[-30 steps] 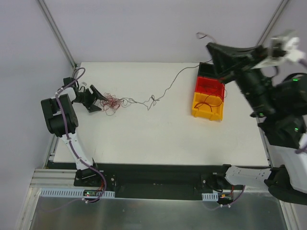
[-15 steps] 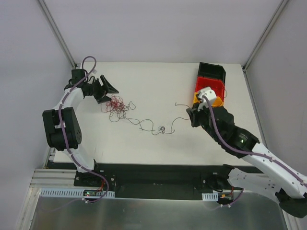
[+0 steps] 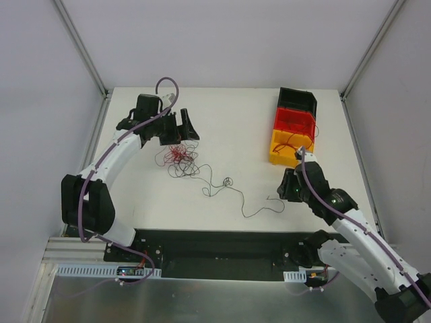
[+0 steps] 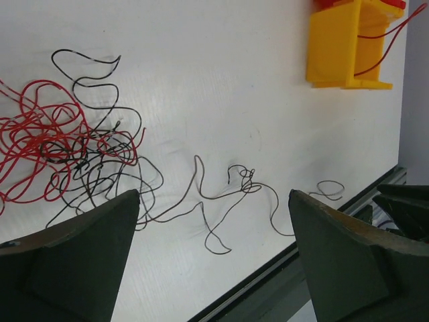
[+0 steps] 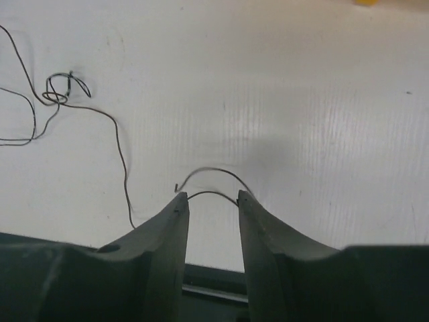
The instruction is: Untangle the cables
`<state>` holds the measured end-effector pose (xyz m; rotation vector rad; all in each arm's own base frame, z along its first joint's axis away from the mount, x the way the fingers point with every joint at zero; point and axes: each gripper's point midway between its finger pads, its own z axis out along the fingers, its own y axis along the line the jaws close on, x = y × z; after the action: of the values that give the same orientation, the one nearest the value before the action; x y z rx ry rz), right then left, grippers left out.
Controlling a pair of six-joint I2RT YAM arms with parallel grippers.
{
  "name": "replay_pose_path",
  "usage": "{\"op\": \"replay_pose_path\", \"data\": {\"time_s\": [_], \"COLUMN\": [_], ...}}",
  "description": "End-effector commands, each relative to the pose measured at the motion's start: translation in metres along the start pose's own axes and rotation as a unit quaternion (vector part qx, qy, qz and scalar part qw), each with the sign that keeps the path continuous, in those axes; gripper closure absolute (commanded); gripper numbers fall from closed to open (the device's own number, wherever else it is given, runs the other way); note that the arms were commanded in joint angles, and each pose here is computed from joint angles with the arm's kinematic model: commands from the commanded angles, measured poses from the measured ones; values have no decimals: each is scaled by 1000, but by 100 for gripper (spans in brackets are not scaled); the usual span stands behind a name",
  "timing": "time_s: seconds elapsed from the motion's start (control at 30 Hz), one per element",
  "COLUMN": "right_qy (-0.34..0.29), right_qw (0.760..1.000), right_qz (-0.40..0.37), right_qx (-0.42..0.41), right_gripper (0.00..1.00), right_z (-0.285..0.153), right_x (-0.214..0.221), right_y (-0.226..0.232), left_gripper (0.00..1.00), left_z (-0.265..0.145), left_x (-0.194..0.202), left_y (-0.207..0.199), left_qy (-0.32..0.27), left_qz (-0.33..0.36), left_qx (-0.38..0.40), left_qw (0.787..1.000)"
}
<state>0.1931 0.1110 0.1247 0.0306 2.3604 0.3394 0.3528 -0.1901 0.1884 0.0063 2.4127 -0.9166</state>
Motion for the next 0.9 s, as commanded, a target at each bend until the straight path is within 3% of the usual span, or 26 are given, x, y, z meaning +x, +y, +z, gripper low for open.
{"op": "replay_pose_path", "data": {"time_s": [0.0, 0.07, 0.13, 0.2, 0.33, 0.43, 0.57, 0.7, 0.8, 0.87], "right_qy": [39, 51, 68, 99, 137, 170, 177, 178, 173, 177], "right_qw": [999, 997, 992, 984, 972, 964, 965, 969, 970, 970], "right_qz": [-15, -46, -70, -79, -107, -93, -70, -45, -35, -42], "right_qx": [-4, -22, -77, -128, -159, -182, -180, -165, -170, -161], "right_gripper": [48, 39, 34, 32, 29, 29, 38, 46, 53, 55], "right_z": [-19, -19, -11, -1, 23, 45, 75, 95, 105, 112], "right_x": [-8, -10, -9, -4, 6, 19, 33, 44, 49, 56], "right_y": [4, 11, 32, 55, 89, 110, 116, 114, 123, 125], "left_gripper": [4, 5, 30, 42, 40, 23, 18, 34, 53, 57], "left_z": [-24, -33, -35, -33, -25, -15, 7, 38, 61, 72], "left_x": [3, 7, 19, 40, 90, 122, 154, 175, 186, 189], "left_y": [7, 10, -1, -17, -28, -42, -69, -69, -54, -43], "left_qy": [-7, 4, 37, 79, 138, 169, 205, 229, 251, 258], "left_qz": [5, 17, 33, 48, 101, 128, 139, 160, 166, 165], "left_qx": [-32, -47, -10, 46, 43, 55, 94, 71, 38, 19], "left_qw": [999, 999, 999, 995, 984, 976, 964, 958, 953, 952]}}
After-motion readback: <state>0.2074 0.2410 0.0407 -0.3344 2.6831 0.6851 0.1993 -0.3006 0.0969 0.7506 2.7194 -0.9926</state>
